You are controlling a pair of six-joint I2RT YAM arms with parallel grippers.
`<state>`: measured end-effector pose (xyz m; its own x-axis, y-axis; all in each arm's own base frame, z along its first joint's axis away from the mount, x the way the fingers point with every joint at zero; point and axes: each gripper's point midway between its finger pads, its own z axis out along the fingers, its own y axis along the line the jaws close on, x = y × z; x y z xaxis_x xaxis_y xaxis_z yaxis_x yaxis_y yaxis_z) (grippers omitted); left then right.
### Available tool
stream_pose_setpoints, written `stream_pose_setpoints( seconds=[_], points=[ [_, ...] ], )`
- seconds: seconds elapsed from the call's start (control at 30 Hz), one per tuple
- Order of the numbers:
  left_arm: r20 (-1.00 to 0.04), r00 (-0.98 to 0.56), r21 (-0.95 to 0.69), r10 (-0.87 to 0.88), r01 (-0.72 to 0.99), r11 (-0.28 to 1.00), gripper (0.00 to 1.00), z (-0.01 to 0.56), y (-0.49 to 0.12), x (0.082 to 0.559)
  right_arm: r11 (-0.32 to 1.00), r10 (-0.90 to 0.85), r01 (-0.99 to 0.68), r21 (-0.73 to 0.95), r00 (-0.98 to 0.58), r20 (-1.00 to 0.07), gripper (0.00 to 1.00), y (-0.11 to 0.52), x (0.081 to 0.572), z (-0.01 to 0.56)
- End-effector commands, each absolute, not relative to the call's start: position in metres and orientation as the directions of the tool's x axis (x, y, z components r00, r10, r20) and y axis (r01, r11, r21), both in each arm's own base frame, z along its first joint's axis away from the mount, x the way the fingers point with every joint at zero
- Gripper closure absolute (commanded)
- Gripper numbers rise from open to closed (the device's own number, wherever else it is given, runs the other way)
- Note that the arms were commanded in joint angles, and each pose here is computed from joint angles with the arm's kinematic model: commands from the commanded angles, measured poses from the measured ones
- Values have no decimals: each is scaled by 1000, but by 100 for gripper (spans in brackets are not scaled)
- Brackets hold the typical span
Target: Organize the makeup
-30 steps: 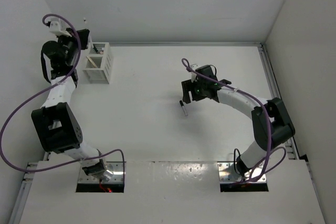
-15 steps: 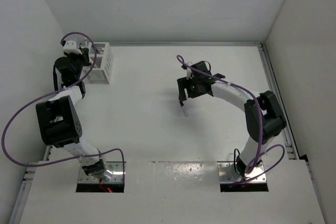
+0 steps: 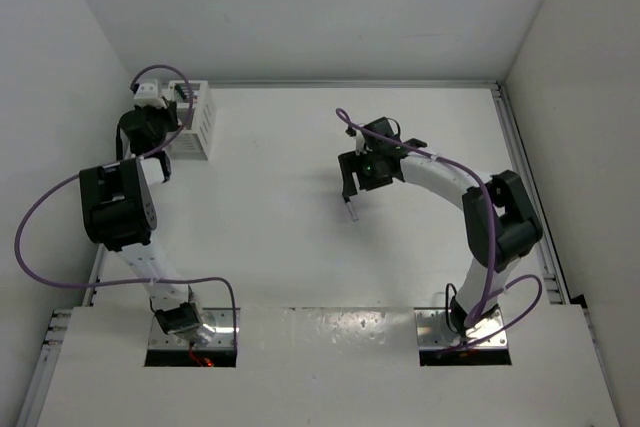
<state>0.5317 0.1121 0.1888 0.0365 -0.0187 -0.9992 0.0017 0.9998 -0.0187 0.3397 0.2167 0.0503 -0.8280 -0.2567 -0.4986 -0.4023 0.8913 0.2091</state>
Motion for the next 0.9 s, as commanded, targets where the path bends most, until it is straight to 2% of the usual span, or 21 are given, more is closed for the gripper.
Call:
stream_pose_setpoints(
  seconds=[0.0,0.17,0.2,0.3,0.4,0.63,0.77,0.87],
  points=[
    [-991,130,30,25,33,999,100,218,108,547,899,-244,-389,202,-827,-507,29,219,348,59],
    [-998,63,-2,-6,56,998,100,189,101,539,912,-246,-367,185,-848,-469,29,223,343,50],
    [-999,51,-6,-9,67,998,93,183,98,536,913,-251,-366,180,-851,-461,29,223,342,47],
    [-1000,10,-21,-22,75,997,80,174,97,527,915,-278,-373,154,-859,-430,29,226,334,35],
    [-999,-38,-1,2,66,998,70,157,102,521,924,-279,-356,139,-877,-391,30,224,329,26],
    [-1000,-30,-7,-5,66,998,46,166,102,521,930,-297,-351,107,-891,-343,36,220,321,12],
    [-1000,-30,-8,-5,109,994,43,182,96,525,931,-304,-352,103,-897,-320,40,220,317,6],
    [-999,-41,-15,-9,152,988,43,191,88,524,930,-309,-353,100,-901,-305,50,220,314,-2]
  ],
)
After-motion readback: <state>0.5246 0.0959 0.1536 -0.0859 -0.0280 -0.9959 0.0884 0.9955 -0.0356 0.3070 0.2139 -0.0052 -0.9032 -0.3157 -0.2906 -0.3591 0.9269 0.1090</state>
